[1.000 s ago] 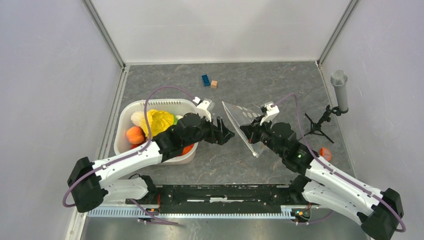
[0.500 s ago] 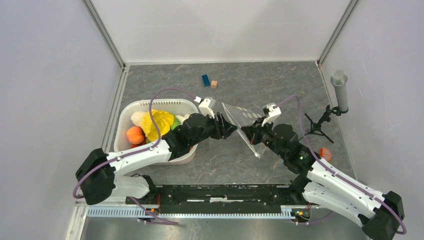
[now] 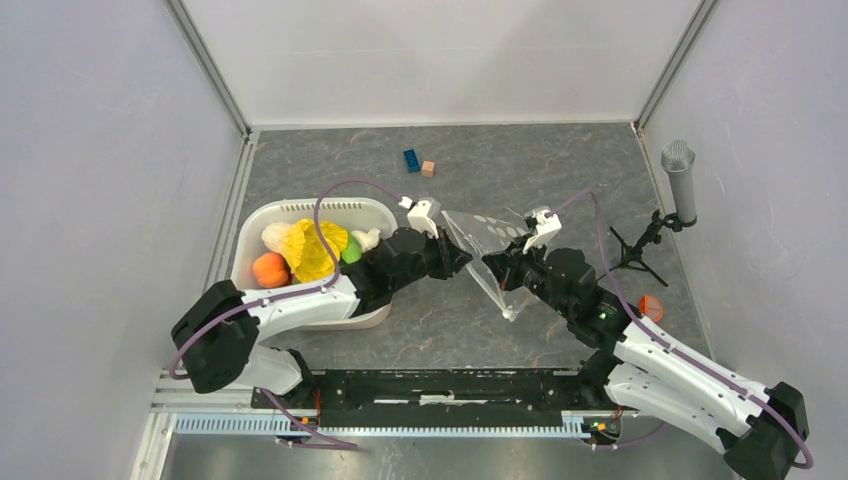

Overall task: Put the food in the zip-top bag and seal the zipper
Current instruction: Open the zipper of the food storage bag.

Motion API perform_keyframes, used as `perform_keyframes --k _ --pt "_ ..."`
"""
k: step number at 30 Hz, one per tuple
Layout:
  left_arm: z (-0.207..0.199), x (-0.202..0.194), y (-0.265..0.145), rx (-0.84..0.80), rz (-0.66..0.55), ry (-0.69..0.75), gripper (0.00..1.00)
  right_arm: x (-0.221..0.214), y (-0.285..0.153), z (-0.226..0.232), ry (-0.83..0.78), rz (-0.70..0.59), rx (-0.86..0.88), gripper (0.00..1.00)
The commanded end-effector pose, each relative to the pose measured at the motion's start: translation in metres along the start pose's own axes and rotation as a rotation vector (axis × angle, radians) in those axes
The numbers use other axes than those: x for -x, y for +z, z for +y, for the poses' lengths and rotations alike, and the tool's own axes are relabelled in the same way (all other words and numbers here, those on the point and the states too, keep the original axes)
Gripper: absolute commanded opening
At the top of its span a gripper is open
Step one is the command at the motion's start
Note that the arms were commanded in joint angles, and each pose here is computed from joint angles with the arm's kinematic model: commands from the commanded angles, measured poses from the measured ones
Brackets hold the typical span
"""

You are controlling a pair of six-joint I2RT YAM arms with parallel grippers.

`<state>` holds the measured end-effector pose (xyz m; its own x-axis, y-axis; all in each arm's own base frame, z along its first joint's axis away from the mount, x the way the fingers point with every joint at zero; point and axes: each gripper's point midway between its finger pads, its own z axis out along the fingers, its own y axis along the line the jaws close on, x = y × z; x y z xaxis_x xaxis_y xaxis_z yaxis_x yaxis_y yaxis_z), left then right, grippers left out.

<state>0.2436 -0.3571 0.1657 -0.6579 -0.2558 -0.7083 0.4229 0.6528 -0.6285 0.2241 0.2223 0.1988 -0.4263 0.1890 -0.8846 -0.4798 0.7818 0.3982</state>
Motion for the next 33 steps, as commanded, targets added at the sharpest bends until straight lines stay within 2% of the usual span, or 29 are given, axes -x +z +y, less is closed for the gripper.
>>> perform_keyframes --k 1,3,6,8,12,15,19,26,29,33 --pt "-0.017 0.027 0.007 -0.03 -0.086 0.01 0.09 -0.001 -0.003 0.002 -0.025 0.013 0.012 0.0" --pt "-0.019 0.029 0.008 -0.033 -0.085 0.022 0.02 -0.004 -0.002 0.002 -0.044 0.031 0.013 0.0" --pt "-0.026 0.033 0.007 -0.043 -0.076 0.039 0.02 -0.01 -0.001 -0.001 -0.076 0.07 -0.005 0.03" --pt "-0.027 0.034 0.006 -0.038 -0.073 0.035 0.02 -0.011 0.0 -0.003 -0.094 0.086 -0.023 0.12" --pt "-0.031 0.04 0.0 -0.031 -0.077 0.017 0.02 -0.003 -0.001 0.002 -0.132 0.084 -0.038 0.4" --pt "-0.032 0.046 -0.004 -0.01 -0.08 0.008 0.02 0.003 -0.002 0.011 -0.179 0.077 -0.053 0.54" --pt "-0.035 0.052 -0.009 0.022 -0.071 -0.003 0.02 0.007 -0.003 0.019 -0.246 0.066 -0.117 0.62" --pt "-0.042 0.053 -0.023 0.041 -0.048 -0.023 0.02 0.012 -0.006 0.006 -0.377 0.061 -0.397 0.61" --pt "-0.044 0.055 -0.029 0.035 -0.056 -0.032 0.02 0.014 -0.005 0.011 -0.385 0.037 -0.409 0.58" --pt "-0.039 0.056 -0.034 0.053 -0.069 -0.029 0.02 0.016 -0.004 0.026 -0.339 0.012 -0.314 0.47"
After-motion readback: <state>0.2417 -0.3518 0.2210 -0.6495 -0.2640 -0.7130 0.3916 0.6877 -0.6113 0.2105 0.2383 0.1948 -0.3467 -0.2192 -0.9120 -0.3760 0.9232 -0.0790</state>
